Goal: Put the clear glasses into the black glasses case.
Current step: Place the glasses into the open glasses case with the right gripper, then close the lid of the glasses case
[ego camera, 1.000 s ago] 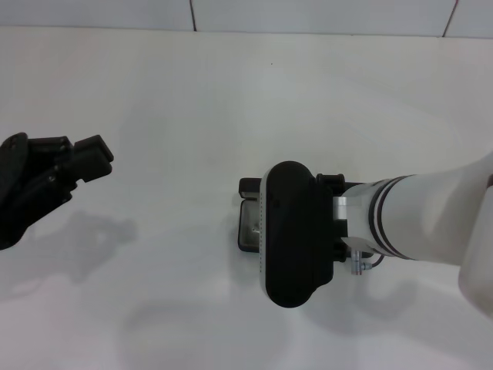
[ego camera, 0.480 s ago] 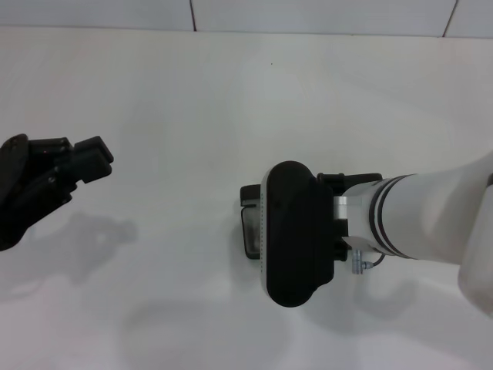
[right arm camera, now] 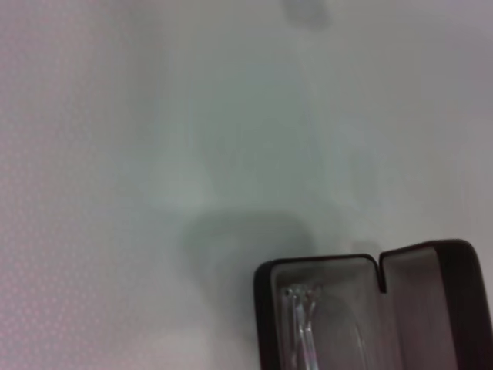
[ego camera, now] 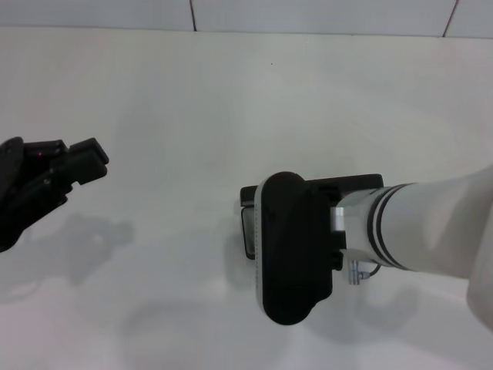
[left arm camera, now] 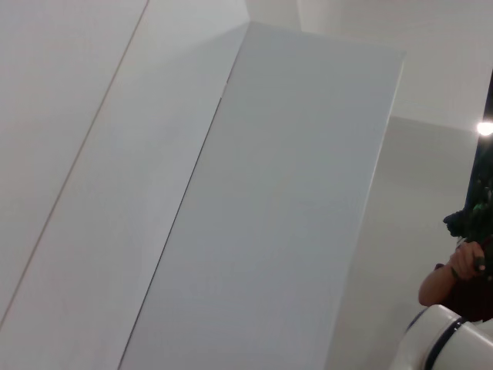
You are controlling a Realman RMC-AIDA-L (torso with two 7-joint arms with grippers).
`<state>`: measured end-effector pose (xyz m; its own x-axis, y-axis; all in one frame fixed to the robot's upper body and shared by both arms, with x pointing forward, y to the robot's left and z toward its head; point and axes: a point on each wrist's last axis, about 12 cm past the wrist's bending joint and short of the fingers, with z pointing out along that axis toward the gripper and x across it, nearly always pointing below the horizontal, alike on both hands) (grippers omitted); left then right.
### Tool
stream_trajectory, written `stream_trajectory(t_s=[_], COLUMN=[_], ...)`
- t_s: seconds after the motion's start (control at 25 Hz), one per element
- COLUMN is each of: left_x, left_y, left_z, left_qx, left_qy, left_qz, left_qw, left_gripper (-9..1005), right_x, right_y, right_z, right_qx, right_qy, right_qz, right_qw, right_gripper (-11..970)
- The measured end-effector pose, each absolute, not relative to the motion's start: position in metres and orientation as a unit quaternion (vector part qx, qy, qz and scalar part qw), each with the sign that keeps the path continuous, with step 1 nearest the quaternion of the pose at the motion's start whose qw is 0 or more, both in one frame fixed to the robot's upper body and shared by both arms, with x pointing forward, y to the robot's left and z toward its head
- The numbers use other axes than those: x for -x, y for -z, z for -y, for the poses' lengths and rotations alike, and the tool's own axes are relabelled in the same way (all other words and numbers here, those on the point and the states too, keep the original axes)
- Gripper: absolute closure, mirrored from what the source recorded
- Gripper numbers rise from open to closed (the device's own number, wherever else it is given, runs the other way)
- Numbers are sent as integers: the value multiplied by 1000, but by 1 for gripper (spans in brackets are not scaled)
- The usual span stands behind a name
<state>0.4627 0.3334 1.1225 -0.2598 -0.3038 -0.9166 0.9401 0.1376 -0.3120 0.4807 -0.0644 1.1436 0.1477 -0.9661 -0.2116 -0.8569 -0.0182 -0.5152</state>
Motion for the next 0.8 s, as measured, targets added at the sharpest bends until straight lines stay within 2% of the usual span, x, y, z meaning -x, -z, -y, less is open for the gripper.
stream_trajectory(t_s=[0.2, 0.6, 0.68, 0.8], left_x=[-463, -472, -476, -486], left_y=[-1124, -1132, -1134, -1136], left_z=[-336, -338, -336, -329], left_qx=[-294, -290, -293, -294], left_qy=[583, 579, 580, 582], left_qz=[-535, -529, -527, -529], left_qw=[536, 548, 548, 542], left_gripper=[844, 838, 837, 835], right_x=[-475, -466, -467, -471], right_y=[-1149, -1181, -1199, -1211], right_z=[64, 78, 86, 96], right_qx=[704, 670, 644, 624], right_qy=[89, 44, 3, -56], right_qz=[-645, -654, -667, -678], right_qw=[283, 347, 374, 385], right_gripper=[813, 814, 814, 815])
